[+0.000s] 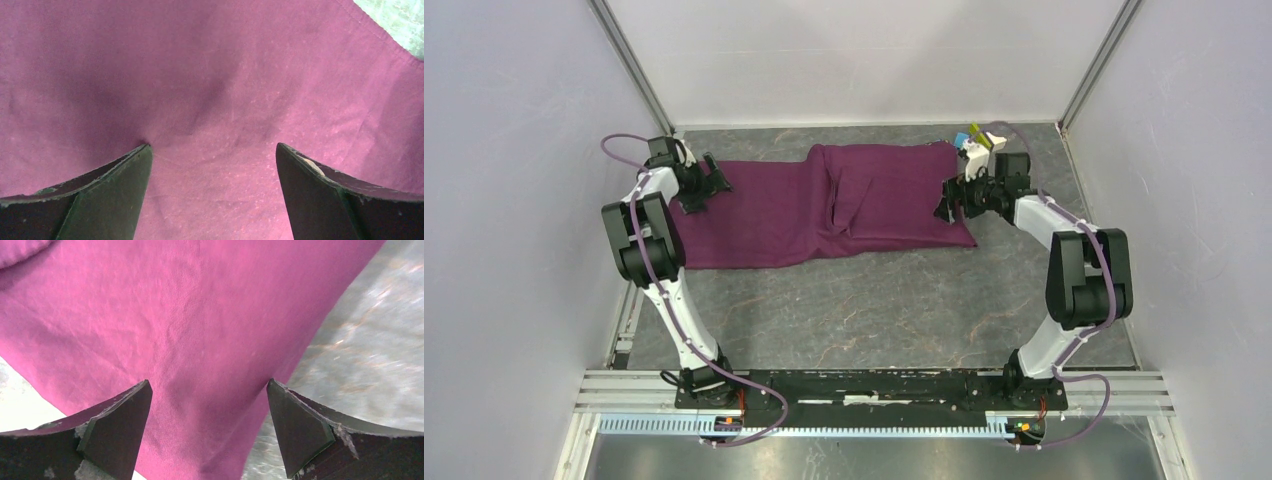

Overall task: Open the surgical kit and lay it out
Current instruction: Open the surgical kit at the center of the board.

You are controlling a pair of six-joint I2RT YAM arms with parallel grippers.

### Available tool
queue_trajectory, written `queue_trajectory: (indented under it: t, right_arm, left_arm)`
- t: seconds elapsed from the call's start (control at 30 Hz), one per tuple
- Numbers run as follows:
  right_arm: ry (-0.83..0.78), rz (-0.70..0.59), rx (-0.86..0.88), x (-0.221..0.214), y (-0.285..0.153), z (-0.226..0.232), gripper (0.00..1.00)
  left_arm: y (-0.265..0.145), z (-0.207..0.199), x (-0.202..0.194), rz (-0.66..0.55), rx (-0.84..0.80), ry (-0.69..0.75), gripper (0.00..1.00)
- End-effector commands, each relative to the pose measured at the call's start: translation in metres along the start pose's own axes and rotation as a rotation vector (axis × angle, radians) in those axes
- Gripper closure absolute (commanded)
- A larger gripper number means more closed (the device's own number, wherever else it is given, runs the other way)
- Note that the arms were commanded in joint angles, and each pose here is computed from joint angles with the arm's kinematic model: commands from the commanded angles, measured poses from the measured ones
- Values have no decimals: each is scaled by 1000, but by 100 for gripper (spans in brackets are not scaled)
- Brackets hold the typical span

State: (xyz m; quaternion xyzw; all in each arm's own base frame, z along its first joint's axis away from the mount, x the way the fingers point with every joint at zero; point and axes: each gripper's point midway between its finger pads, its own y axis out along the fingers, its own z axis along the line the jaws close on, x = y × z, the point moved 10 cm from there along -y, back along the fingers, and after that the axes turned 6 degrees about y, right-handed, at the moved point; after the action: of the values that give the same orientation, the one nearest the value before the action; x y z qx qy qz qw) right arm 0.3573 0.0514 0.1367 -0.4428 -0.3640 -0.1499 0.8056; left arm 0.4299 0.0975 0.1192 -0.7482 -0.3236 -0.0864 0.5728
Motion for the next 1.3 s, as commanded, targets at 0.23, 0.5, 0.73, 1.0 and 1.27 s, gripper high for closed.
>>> queue_trajectory:
  t: [0.23, 0.5, 0.73, 1.0, 1.27]
  right_arm:
    - [-295, -236, -93, 93, -40, 54, 6]
    - [-429, -159, 65, 84, 13, 143, 11]
    - [-521, -67, 175, 52, 55, 207, 13]
    - [-549, -7, 193, 40, 90, 223, 15]
    - [-559, 35, 187, 38, 111, 228, 31]
  left_arm:
    - [-59, -12, 32, -144, 33, 125, 0]
    - [-121, -42, 17, -267, -132, 178, 0]
    - [-167, -52, -42, -324, -171, 262, 0]
    - [-200, -51, -83, -411, -131, 388, 0]
    - [-197, -49, -90, -398, -131, 393, 0]
